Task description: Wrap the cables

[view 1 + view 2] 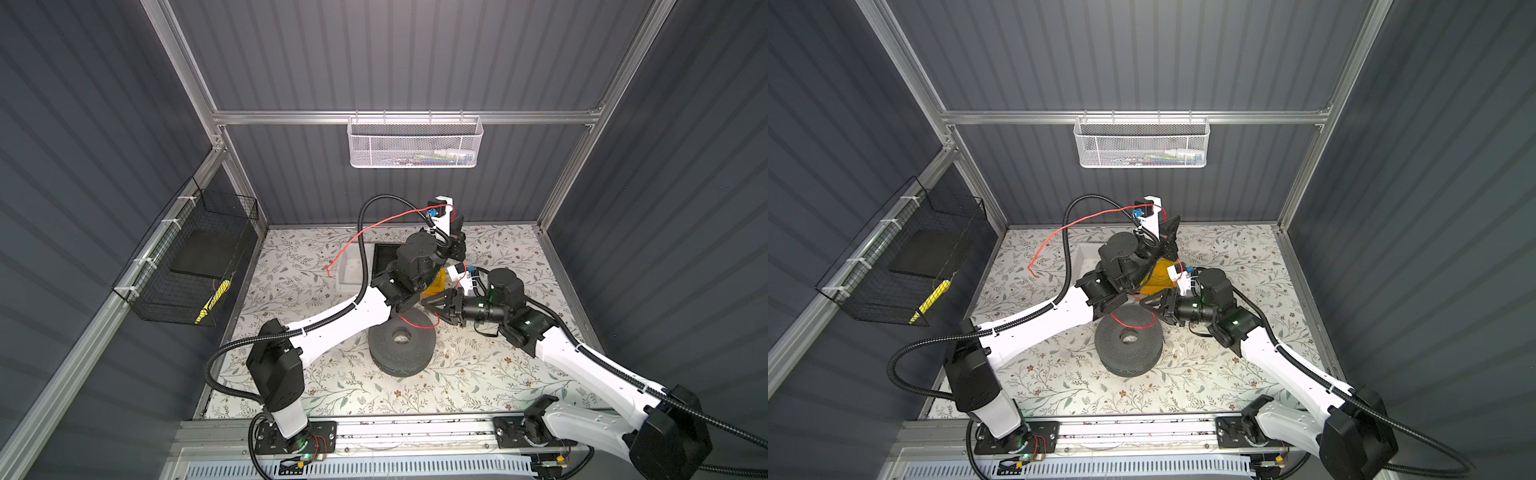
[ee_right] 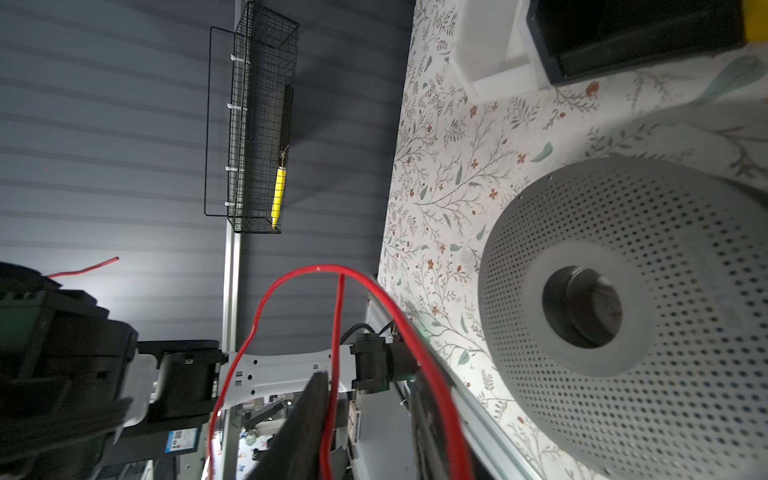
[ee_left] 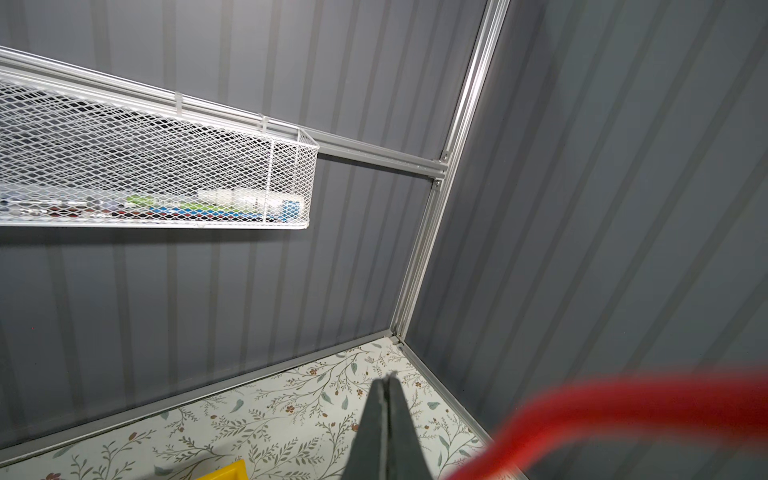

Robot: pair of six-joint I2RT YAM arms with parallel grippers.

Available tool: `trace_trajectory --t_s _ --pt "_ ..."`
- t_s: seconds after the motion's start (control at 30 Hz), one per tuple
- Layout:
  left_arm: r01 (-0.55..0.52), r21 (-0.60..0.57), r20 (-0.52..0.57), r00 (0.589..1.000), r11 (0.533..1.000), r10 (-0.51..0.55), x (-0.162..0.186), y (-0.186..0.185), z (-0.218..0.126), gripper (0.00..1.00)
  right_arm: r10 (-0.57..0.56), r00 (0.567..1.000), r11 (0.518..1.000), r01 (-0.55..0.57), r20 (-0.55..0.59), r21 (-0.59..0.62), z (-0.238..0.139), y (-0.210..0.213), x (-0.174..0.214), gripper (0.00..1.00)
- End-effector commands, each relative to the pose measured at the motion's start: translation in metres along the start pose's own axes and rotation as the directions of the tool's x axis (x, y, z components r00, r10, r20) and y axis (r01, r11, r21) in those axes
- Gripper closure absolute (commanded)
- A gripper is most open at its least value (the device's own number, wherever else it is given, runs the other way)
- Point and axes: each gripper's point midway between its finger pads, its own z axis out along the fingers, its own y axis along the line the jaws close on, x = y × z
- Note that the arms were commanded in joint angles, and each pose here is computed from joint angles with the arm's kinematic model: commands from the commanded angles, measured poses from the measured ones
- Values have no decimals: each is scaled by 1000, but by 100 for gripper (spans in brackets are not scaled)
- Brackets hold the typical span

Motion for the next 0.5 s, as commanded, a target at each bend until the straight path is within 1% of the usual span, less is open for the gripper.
trace_trajectory --t_s 0.0,0.13,0.23,0.37,0.47 --pt "10 5 23 1000 1000 -10 -7 0 -1 100 -30 1000 999 30 5 -30 4 11 -5 73" --pt "5 -3 28 1000 1000 -5 -10 2 -3 100 -15 1000 1000 15 9 -2 2 1 -1 87" --pt "-3 -16 34 999 1000 4 -14 5 -6 100 -27 999 999 26 24 23 -9 -1 5 94" --pt "-15 -52 45 999 999 17 -25 11 -13 100 -19 996 993 9 83 121 -29 -26 11 100" --pt "-23 -106 42 999 994 28 -40 26 -22 100 6 987 983 -35 163 180 -53 -50 7 100"
